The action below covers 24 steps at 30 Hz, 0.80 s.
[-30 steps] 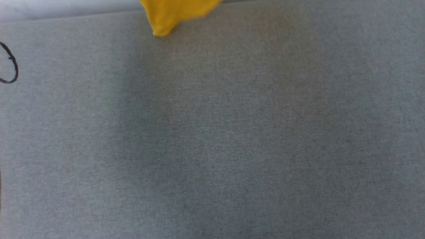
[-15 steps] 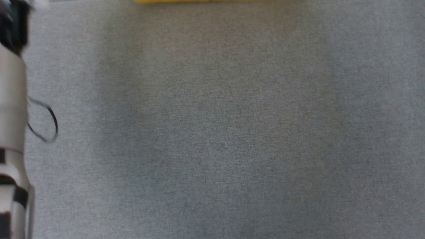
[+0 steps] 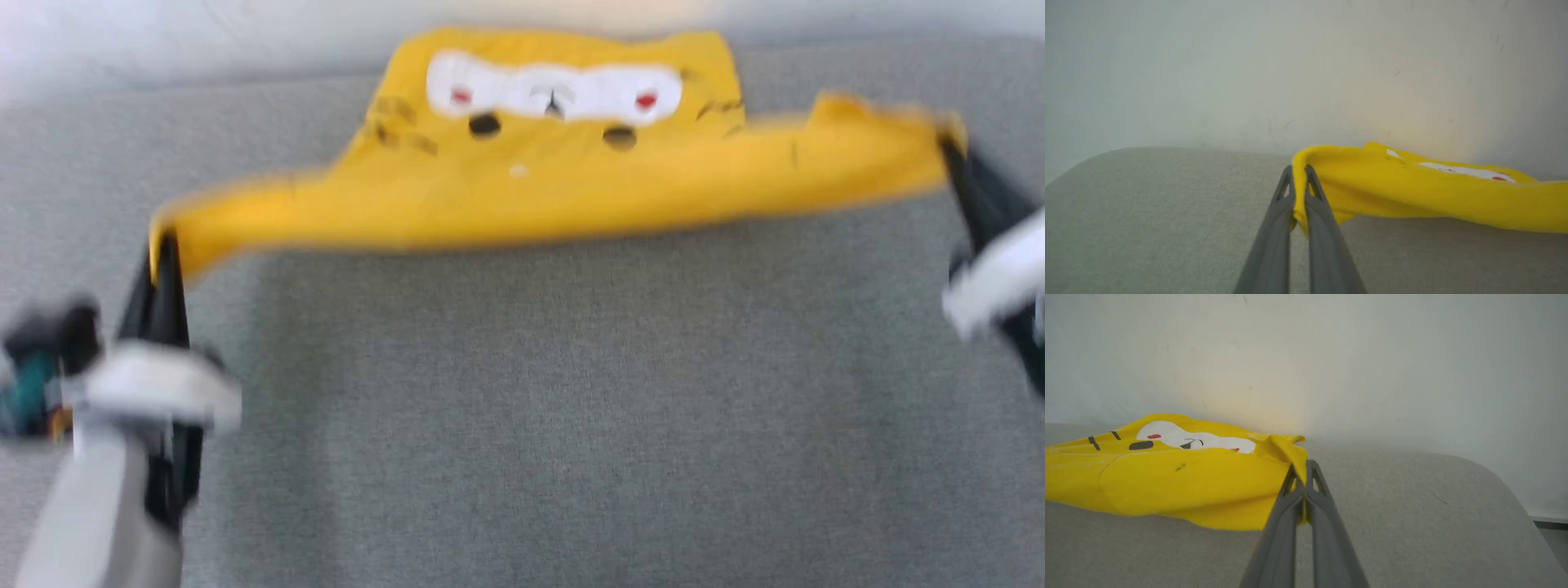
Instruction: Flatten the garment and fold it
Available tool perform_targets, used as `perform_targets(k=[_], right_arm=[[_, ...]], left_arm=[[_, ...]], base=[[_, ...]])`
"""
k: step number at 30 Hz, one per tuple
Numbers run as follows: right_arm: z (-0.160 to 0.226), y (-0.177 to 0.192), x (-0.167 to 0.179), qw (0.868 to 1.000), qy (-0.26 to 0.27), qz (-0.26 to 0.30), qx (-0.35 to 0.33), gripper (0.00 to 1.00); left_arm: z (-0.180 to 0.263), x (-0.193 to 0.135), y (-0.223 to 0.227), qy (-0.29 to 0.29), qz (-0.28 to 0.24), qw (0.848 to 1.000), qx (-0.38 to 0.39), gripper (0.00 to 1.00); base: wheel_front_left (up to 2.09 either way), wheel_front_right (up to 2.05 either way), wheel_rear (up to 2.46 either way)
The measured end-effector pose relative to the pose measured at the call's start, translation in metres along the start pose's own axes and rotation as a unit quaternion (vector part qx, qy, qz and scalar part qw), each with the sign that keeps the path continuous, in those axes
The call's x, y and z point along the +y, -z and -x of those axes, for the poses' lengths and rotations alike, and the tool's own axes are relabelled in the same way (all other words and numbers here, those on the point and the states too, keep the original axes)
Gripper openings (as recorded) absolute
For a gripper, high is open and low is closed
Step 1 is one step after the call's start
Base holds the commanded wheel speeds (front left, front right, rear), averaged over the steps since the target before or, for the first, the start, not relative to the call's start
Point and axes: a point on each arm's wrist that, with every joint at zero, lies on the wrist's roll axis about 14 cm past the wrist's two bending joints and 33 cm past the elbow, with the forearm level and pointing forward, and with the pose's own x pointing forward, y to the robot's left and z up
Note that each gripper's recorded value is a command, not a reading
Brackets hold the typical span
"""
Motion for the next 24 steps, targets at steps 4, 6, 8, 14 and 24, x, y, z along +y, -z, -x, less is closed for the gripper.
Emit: perform_targets(k=[4, 6, 8, 14, 24], right_arm=[[0.047, 0.03, -0.008, 0.999, 0.024, -0.01, 0.041, 0.0], [0.07, 0.046, -0.009, 0.997, 0.038, -0.021, 0.062, 0.0], [0.091, 0.059, -0.003, 0.995, 0.046, -0.032, 0.081, 0.0], [0.142, 0.083, 0.02, 0.987, 0.06, -0.056, 0.14, 0.0], [0.216, 0.139, 0.04, 0.949, 0.098, -0.105, 0.28, 0.0]], left_arm=[[0.052, 0.013, 0.005, -0.033, -0.003, 0.999, 0.025, 0.0], [0.074, 0.02, 0.004, -0.051, -0.006, 0.998, 0.037, 0.0], [0.096, 0.022, 0.006, -0.062, -0.004, 0.996, 0.059, 0.0], [0.158, 0.026, 0.029, -0.093, 0.013, 0.985, 0.146, 0.0], [0.241, 0.034, 0.076, -0.144, 0.064, 0.944, 0.291, 0.0]], base=[[0.0, 0.0, 0.0], [0.0, 0.0, 0.0], [0.0, 0.0, 0.0], [0.0, 0.0, 0.0], [0.0, 0.0, 0.0]])
